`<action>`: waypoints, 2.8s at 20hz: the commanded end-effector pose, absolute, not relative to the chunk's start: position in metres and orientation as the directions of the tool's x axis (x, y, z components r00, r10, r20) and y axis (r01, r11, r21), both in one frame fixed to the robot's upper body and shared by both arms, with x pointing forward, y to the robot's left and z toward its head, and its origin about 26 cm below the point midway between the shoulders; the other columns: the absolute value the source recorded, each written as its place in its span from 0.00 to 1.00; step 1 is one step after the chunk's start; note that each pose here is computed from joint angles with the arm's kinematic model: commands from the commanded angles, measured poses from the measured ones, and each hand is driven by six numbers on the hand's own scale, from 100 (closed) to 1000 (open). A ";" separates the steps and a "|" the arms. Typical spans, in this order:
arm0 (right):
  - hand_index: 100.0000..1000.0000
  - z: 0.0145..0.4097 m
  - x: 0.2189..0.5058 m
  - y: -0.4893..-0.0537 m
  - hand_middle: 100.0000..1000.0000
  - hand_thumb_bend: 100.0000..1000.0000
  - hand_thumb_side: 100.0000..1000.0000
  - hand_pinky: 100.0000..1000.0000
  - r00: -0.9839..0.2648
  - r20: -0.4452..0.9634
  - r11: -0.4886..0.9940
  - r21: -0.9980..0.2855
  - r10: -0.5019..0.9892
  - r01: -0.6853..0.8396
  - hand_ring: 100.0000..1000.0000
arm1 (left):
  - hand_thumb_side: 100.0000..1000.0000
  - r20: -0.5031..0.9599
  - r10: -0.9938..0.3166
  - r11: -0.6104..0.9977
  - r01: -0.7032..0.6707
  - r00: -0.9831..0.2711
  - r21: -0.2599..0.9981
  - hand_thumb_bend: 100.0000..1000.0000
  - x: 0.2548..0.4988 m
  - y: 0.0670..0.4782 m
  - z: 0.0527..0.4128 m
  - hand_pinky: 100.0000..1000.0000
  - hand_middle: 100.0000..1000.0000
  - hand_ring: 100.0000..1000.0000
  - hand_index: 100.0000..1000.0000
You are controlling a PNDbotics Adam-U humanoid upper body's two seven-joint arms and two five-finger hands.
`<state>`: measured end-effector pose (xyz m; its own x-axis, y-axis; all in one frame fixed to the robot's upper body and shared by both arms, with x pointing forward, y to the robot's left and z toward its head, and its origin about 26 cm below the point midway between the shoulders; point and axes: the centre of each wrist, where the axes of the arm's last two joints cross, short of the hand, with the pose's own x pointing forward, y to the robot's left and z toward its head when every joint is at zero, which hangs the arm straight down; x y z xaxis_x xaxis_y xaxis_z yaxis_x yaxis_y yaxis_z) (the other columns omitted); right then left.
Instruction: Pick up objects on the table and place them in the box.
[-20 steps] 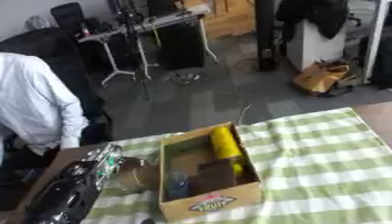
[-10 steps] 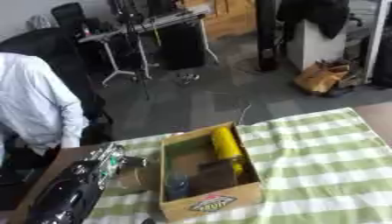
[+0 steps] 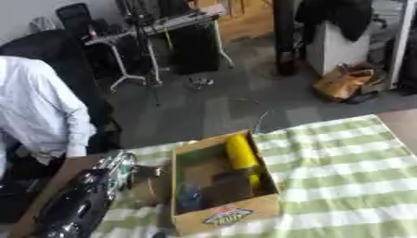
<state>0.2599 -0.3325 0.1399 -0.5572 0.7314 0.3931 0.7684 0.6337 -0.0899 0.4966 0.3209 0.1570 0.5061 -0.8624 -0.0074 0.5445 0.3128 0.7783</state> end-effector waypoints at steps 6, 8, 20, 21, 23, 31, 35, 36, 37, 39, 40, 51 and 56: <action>0.86 0.149 0.260 -0.334 0.87 0.00 1.00 0.72 -0.577 0.366 0.640 -0.068 0.730 0.766 0.99 | 1.00 -0.062 -0.785 0.408 0.590 0.616 0.696 0.10 0.498 0.323 0.167 0.44 0.42 0.53 0.67; 0.86 0.149 0.260 -0.334 0.87 0.00 1.00 0.72 -0.577 0.367 0.640 -0.067 0.730 0.766 0.99 | 1.00 -0.076 -0.788 0.398 0.599 0.612 0.695 0.10 0.498 0.324 0.165 0.44 0.42 0.53 0.67; 0.86 0.150 0.260 -0.334 0.87 0.00 1.00 0.72 -0.573 0.371 0.637 -0.069 0.731 0.768 0.99 | 1.00 -0.132 -0.798 0.353 0.634 0.589 0.688 0.07 0.498 0.325 0.155 0.39 0.24 0.38 0.49; 0.86 0.150 0.260 -0.334 0.87 0.00 1.00 0.72 -0.572 0.372 0.637 -0.069 0.731 0.768 0.99 | 1.00 -0.134 -0.799 0.352 0.636 0.587 0.686 0.07 0.498 0.325 0.154 0.39 0.24 0.38 0.49; 0.86 0.150 0.260 -0.334 0.87 0.00 1.00 0.72 -0.572 0.372 0.636 -0.069 0.731 0.769 0.99 | 1.00 -0.138 -0.800 0.349 0.641 0.583 0.684 0.04 0.498 0.325 0.153 0.37 0.20 0.33 0.46; 0.86 0.150 0.260 -0.334 0.87 0.00 1.00 0.72 -0.571 0.372 0.635 -0.071 0.732 0.769 0.99 | 0.99 -0.134 -0.806 0.351 0.648 0.576 0.676 0.00 0.498 0.324 0.151 0.31 0.10 0.21 0.37; 0.86 0.149 0.260 -0.334 0.87 0.00 1.00 0.72 -0.570 0.374 0.636 -0.073 0.731 0.768 0.99 | 0.93 -0.124 -0.809 0.354 0.646 0.574 0.676 0.00 0.499 0.323 0.153 0.27 0.05 0.17 0.33; 0.86 0.149 0.260 -0.334 0.87 0.00 1.00 0.72 -0.570 0.374 0.637 -0.074 0.731 0.768 0.99 | 0.90 -0.119 -0.810 0.356 0.643 0.574 0.678 0.00 0.499 0.323 0.156 0.26 0.05 0.16 0.32; 0.86 0.149 0.260 -0.334 0.87 0.00 1.00 0.72 -0.570 0.375 0.637 -0.075 0.731 0.768 0.99 | 0.90 -0.112 -0.810 0.359 0.637 0.576 0.682 0.00 0.500 0.323 0.159 0.26 0.05 0.16 0.32; 0.86 0.149 0.259 -0.334 0.87 0.00 1.00 0.72 -0.569 0.377 0.637 -0.077 0.731 0.767 0.99 | 0.90 -0.095 -0.809 0.365 0.623 0.580 0.692 0.00 0.500 0.323 0.166 0.26 0.05 0.16 0.32; 0.86 0.149 0.259 -0.335 0.87 0.00 1.00 0.72 -0.569 0.377 0.637 -0.078 0.731 0.767 0.99 | 0.89 -0.085 -0.809 0.368 0.615 0.582 0.698 0.00 0.501 0.323 0.170 0.25 0.04 0.16 0.32; 0.87 0.148 0.259 -0.336 0.87 0.00 1.00 0.72 -0.568 0.382 0.639 -0.081 0.729 0.765 0.99 | 0.85 0.005 -0.809 0.408 0.555 0.588 0.725 0.00 0.502 0.324 0.199 0.22 0.02 0.14 0.31; 0.87 0.148 0.259 -0.335 0.87 0.00 1.00 0.72 -0.569 0.383 0.640 -0.080 0.728 0.764 0.99 | 0.88 0.014 -0.806 0.408 0.538 0.591 0.737 0.00 0.502 0.323 0.208 0.20 0.02 0.13 0.31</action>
<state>0.2597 -0.3328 0.1397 -0.5541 0.7240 0.4108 0.7657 0.6369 -0.0897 0.5020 0.3109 0.1789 0.4502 -0.8928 -0.0170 0.5528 0.2637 0.7905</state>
